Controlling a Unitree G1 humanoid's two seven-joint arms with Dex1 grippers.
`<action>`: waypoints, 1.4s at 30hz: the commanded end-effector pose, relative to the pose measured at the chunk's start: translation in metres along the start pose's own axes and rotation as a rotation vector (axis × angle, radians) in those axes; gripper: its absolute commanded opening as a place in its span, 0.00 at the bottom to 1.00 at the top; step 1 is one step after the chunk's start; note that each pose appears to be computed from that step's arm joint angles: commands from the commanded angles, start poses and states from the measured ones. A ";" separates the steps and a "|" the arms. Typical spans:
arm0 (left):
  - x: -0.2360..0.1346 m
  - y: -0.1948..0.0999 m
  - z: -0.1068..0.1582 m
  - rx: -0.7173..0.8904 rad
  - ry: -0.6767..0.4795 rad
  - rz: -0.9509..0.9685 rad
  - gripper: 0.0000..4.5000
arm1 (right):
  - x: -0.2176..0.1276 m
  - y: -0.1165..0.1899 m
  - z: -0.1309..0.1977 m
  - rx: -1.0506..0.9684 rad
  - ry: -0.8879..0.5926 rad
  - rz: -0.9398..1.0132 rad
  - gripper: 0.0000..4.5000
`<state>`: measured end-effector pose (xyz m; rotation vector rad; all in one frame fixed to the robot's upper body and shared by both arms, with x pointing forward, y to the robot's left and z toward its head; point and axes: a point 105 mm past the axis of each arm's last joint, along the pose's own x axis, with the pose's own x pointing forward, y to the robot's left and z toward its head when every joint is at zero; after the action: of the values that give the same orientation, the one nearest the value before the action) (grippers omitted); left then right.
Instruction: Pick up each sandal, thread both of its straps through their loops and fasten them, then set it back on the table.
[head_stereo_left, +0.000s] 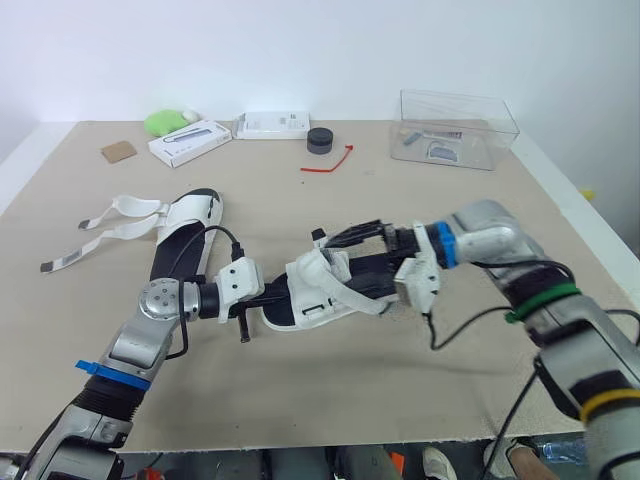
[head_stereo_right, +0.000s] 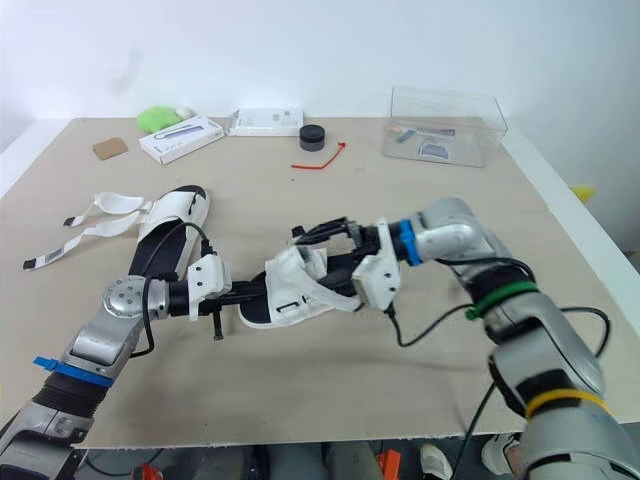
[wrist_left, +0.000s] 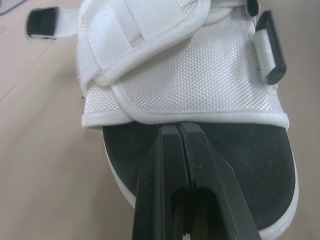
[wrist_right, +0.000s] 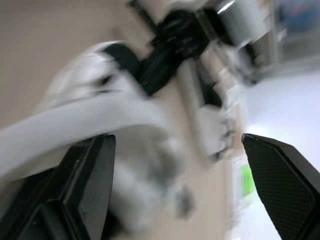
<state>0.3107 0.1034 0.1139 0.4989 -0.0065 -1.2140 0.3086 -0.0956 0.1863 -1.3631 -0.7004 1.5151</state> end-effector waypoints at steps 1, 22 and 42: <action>0.002 -0.006 -0.002 -0.009 0.005 -0.031 0.00 | -0.015 -0.017 0.012 0.196 -0.014 -0.137 0.99; 0.002 -0.002 0.000 0.001 0.011 -0.045 0.00 | -0.010 0.054 0.024 1.641 0.157 -0.164 0.99; 0.002 -0.004 -0.003 -0.005 0.015 -0.028 0.00 | 0.017 0.057 0.036 1.711 0.098 0.028 0.02</action>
<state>0.3095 0.1007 0.1114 0.4960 0.0088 -1.2400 0.2603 -0.0985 0.1303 -0.0650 0.6886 1.3016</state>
